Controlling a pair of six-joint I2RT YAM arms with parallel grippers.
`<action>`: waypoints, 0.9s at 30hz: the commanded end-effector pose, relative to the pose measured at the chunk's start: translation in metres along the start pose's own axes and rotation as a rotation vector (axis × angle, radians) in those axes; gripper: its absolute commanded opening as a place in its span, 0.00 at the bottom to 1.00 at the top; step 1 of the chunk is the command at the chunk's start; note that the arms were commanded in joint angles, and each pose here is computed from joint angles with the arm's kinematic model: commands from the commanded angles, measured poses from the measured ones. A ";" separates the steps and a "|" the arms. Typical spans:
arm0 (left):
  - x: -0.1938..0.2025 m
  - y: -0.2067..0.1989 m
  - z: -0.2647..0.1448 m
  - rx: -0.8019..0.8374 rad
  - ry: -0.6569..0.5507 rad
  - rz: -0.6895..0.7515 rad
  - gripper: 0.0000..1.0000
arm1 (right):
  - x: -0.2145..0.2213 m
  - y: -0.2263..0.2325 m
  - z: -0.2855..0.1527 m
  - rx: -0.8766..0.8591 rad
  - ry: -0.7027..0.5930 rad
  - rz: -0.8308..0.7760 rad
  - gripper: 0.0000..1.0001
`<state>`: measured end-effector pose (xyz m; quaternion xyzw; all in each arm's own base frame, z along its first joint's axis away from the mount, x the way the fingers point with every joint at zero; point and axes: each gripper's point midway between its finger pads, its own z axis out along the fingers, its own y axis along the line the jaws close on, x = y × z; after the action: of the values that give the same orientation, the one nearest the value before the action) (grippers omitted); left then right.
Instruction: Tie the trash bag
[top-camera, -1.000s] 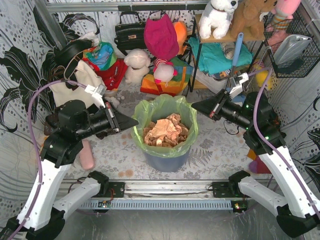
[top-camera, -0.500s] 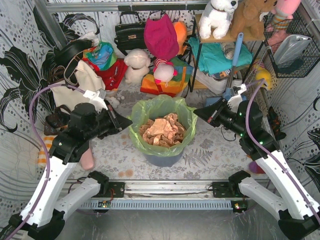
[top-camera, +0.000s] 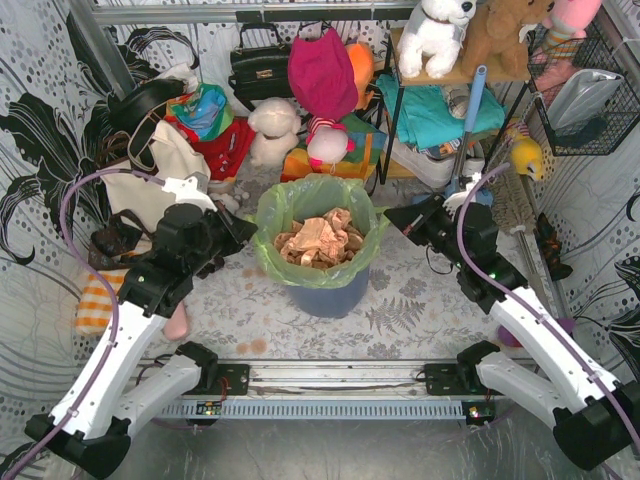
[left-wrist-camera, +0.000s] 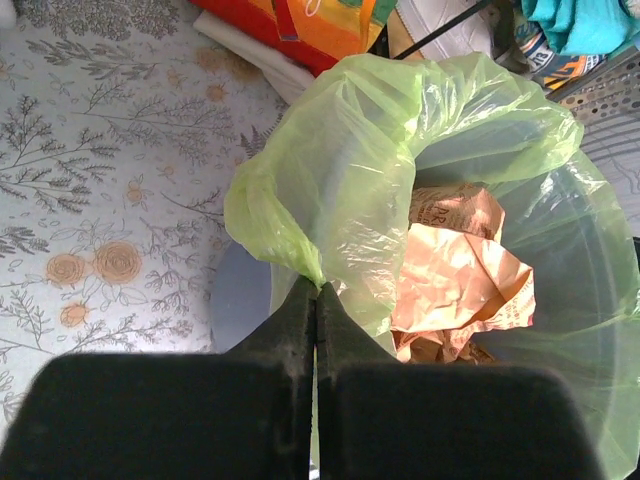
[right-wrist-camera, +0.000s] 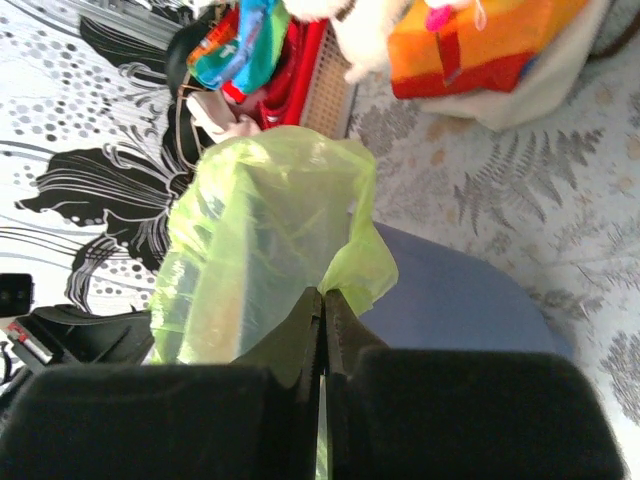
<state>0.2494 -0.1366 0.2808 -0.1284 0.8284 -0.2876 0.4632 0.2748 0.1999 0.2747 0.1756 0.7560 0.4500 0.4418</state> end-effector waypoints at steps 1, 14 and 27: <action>-0.017 -0.004 0.006 0.015 -0.083 0.009 0.00 | -0.023 0.041 0.004 -0.172 -0.094 -0.019 0.00; -0.050 -0.050 -0.042 0.244 -0.235 0.000 0.00 | -0.034 0.058 -0.007 -0.200 -0.120 -0.032 0.00; -0.061 -0.052 -0.016 0.289 -0.331 -0.014 0.00 | -0.035 0.080 0.022 -0.338 -0.126 -0.025 0.00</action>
<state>0.2580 -0.1385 0.3064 -0.1280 0.7625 -0.3348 0.5386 0.3036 0.2208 0.3126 0.1475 0.6963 0.5052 0.4880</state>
